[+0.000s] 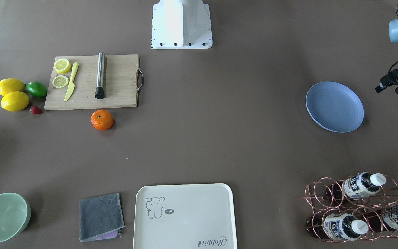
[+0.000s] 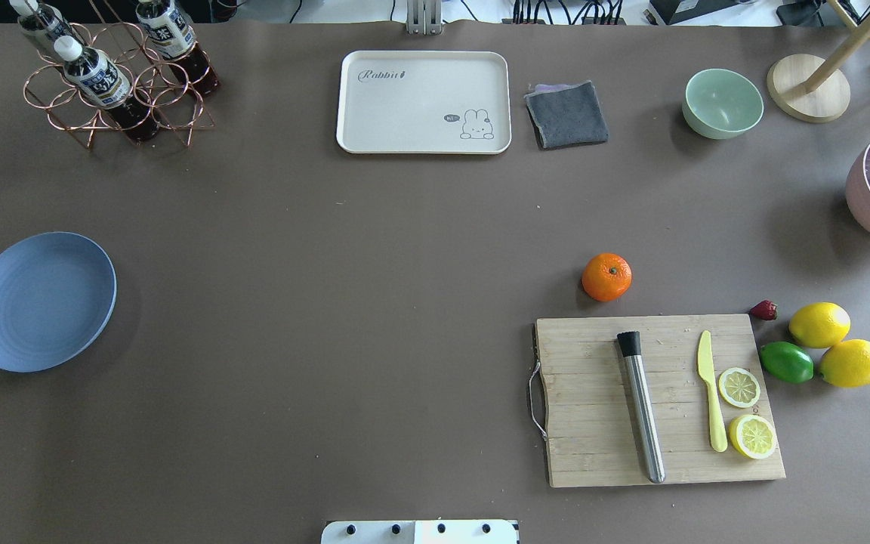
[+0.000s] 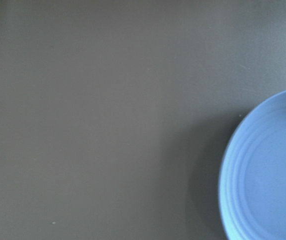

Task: Pick orange to plate
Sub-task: 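Move the left gripper to the plate rim while the right reaches toward the orange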

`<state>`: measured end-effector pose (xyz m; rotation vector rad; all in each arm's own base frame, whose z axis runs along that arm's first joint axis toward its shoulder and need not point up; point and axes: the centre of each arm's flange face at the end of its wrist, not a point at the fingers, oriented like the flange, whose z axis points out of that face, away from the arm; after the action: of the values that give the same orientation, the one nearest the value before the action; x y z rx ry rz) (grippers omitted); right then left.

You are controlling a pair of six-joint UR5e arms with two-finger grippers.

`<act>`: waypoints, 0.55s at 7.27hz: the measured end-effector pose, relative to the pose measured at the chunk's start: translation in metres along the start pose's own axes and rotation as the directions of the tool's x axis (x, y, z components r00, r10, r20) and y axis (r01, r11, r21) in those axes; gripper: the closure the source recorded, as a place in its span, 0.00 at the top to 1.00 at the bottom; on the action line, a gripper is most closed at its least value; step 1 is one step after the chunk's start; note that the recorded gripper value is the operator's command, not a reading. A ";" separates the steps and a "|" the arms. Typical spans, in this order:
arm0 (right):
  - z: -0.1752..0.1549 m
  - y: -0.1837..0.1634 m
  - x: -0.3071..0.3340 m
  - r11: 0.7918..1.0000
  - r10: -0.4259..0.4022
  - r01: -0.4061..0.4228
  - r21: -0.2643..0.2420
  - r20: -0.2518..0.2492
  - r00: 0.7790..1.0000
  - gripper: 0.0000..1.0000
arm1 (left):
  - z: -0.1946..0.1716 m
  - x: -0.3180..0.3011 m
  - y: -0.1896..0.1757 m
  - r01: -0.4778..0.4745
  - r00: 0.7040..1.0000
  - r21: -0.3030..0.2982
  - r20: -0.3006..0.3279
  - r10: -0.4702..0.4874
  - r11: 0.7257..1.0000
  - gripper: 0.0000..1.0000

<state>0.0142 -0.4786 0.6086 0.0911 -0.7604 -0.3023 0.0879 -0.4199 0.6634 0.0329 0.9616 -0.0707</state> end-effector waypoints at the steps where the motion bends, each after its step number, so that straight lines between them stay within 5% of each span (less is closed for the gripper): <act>1: -0.001 0.000 -0.001 1.000 -0.002 0.002 0.002 0.005 1.000 1.00 | 0.015 0.017 -0.004 -0.003 1.000 -0.009 0.015 0.003 1.000 0.92; 4: -0.001 0.000 -0.004 1.000 -0.016 0.016 0.004 0.016 1.000 1.00 | 0.051 0.039 -0.017 -0.028 0.998 -0.027 0.055 0.030 0.999 0.81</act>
<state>0.0118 -0.4776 0.6055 0.0987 -0.7763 -0.3173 0.1504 -0.4418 0.6605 0.0206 0.9066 -0.0323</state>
